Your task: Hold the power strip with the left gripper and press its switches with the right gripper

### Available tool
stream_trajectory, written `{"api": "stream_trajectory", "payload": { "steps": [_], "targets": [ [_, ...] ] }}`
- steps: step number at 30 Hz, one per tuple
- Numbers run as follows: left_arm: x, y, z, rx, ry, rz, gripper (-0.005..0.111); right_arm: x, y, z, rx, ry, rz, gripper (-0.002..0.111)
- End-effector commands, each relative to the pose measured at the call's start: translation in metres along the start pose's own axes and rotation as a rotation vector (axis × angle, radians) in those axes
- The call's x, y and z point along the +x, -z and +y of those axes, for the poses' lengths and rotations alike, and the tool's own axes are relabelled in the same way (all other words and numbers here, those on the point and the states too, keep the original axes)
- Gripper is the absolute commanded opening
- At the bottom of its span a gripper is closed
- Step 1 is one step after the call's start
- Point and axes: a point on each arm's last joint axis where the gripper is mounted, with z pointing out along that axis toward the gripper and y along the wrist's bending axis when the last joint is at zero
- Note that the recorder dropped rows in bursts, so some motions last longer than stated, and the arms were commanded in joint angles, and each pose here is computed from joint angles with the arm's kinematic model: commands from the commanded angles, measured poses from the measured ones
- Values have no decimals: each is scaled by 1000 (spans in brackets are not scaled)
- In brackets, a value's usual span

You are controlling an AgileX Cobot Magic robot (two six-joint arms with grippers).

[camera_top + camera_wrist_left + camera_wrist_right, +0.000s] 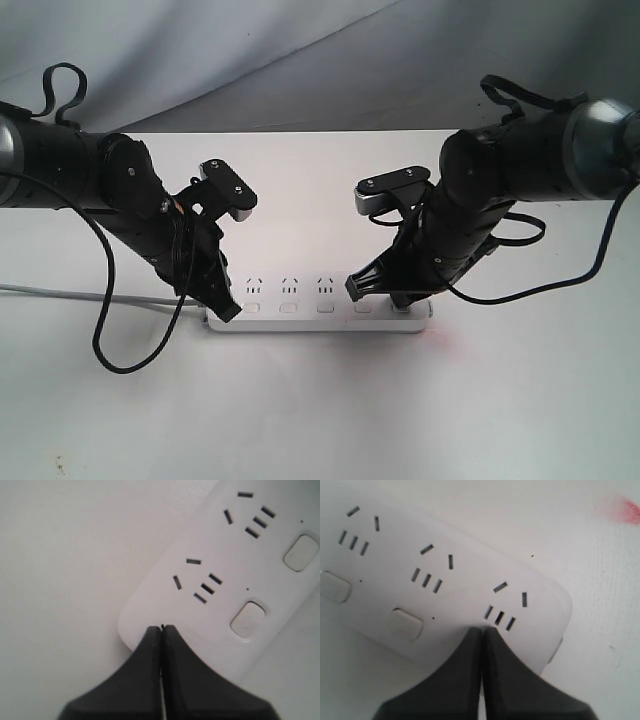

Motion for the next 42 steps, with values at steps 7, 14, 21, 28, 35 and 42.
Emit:
{"api": "stream_trajectory", "payload": {
  "steps": [7,14,21,28,35,42],
  "targets": [
    [5,-7,-4,31,-6,51,0,15,-12,-2,13,4,113,0],
    [5,-7,-5,34,-6,54,0,26,-19,-3,16,-13,133,0],
    [5,-7,-5,34,-6,54,0,17,-15,-2,16,-11,86,0],
    [5,-7,-5,34,-6,54,0,-5,23,7,-66,7,-59,0],
    [5,-7,-5,34,-6,54,0,-8,23,16,-158,6,-94,0],
    [5,-7,-5,34,-6,54,0,-9,8,14,-149,3,-94,0]
  ]
}}
